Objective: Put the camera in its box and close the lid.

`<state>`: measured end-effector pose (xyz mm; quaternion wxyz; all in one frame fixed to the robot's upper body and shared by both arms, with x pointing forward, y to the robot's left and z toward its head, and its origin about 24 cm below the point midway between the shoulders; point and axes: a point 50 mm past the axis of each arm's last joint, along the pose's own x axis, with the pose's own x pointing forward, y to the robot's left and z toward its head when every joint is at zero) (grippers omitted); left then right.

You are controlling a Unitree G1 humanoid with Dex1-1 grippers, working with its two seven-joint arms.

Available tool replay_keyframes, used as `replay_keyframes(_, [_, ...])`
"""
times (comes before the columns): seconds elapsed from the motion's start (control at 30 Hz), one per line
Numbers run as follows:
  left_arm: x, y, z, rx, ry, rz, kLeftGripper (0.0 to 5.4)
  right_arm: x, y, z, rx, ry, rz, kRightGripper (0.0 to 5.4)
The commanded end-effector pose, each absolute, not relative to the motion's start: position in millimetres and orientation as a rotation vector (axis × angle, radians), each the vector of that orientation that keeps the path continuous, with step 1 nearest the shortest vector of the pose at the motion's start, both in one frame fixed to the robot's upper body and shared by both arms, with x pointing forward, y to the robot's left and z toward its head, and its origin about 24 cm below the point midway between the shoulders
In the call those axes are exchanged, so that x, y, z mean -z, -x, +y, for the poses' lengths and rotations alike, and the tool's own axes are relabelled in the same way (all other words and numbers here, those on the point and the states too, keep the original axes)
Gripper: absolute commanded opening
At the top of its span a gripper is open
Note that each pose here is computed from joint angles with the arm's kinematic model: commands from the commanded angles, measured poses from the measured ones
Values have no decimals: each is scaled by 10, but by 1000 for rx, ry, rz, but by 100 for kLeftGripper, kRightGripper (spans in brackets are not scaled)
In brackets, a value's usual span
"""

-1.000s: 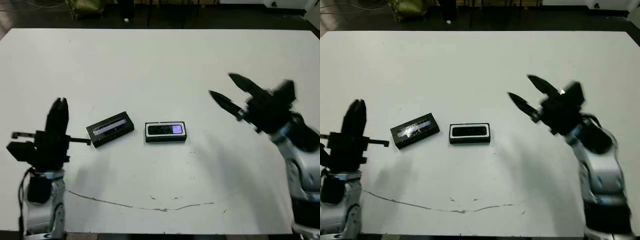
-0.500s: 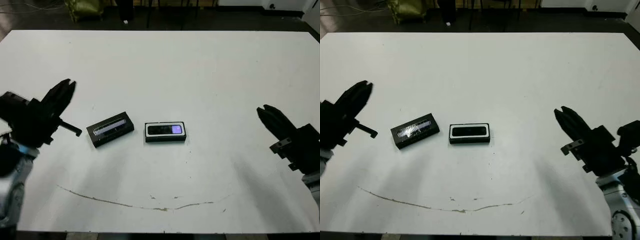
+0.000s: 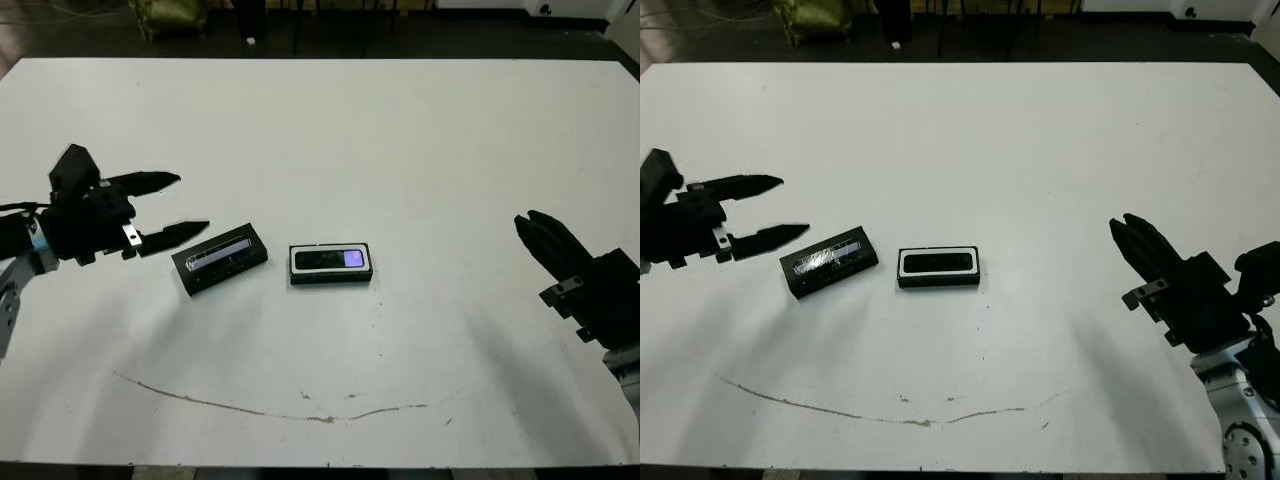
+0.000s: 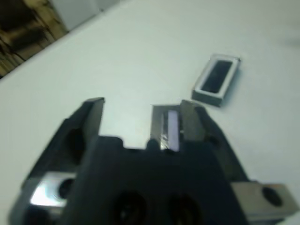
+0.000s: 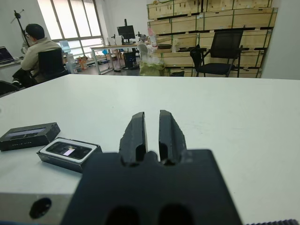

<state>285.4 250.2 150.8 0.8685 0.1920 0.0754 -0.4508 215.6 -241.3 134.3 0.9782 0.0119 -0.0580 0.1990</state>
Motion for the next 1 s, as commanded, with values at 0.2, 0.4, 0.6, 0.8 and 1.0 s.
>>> replay_keyframes(0.2, [-1316,-2855,2553,1039,-368,263,538,-1276,-2153,-2423,-389,-49,-74,0])
replay_keyframes(0.4, [-1223,-2870,2552,1117,-349,280,538,-1264,-2150,-2418,-389,-45,-71,0])
replay_keyframes(0.6, [-1125,-2842,2530,1115,-341,331,538,-1253,-2147,-2425,-389,-42,-68,0])
replay_keyframes(0.8, [-1037,-2857,2534,1084,-366,347,538,-1258,-2141,-2418,-392,-49,-61,0])
replay_keyframes(1.0, [-962,-2863,2549,1049,-390,368,538,-1264,-2129,-2413,-394,-51,-62,0])
